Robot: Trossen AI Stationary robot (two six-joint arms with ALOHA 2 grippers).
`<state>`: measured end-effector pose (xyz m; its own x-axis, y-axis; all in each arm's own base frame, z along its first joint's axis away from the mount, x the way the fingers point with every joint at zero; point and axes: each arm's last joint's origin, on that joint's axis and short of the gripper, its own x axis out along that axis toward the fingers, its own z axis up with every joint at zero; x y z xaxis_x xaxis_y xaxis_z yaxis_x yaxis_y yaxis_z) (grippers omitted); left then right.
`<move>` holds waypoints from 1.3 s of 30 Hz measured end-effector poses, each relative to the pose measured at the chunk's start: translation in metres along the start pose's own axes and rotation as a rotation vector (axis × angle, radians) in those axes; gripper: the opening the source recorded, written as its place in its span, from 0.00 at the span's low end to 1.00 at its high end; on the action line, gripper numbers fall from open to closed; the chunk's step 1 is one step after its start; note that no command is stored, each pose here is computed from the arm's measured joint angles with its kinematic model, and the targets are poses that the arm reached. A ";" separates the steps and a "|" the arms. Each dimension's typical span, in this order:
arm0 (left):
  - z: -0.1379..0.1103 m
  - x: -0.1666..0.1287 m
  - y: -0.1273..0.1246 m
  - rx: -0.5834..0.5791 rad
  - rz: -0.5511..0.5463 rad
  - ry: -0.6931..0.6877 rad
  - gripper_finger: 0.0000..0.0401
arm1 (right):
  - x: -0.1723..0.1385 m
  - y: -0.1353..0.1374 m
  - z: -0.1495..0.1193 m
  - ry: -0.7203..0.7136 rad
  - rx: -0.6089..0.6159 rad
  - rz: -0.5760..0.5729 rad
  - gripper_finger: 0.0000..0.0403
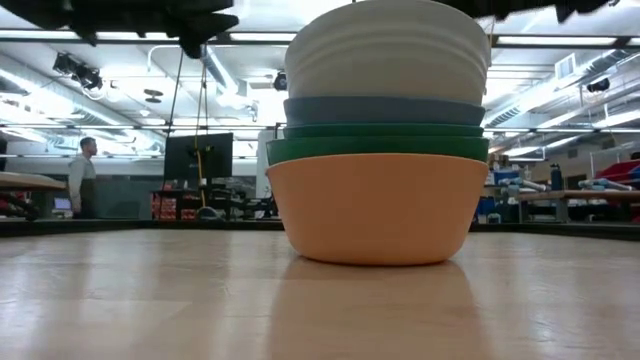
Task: Nest bowls inside each other
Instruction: Return to Home Position
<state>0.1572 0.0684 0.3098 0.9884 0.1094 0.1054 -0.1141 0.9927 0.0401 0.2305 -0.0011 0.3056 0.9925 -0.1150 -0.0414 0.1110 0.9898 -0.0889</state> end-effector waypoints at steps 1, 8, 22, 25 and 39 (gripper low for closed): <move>-0.002 -0.003 -0.003 -0.001 -0.005 0.002 0.54 | 0.001 0.001 -0.007 -0.003 -0.001 0.000 0.37; -0.015 -0.024 -0.012 0.018 0.049 0.067 0.54 | -0.021 -0.003 -0.052 -0.030 0.043 -0.035 0.34; -0.066 -0.046 -0.019 -0.010 0.067 0.094 0.54 | -0.089 -0.015 -0.100 -0.139 0.126 -0.097 0.33; -0.080 -0.048 -0.020 -0.010 0.066 0.118 0.54 | -0.091 -0.016 -0.107 -0.117 0.129 -0.106 0.33; -0.122 -0.054 -0.022 0.060 0.050 0.219 0.54 | -0.095 -0.023 -0.143 -0.006 0.152 -0.190 0.33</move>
<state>0.1188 0.0472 0.1821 0.9787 0.1737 -0.1095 -0.1630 0.9815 0.1000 0.1266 -0.0249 0.1690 0.9534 -0.2999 -0.0324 0.3013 0.9519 0.0559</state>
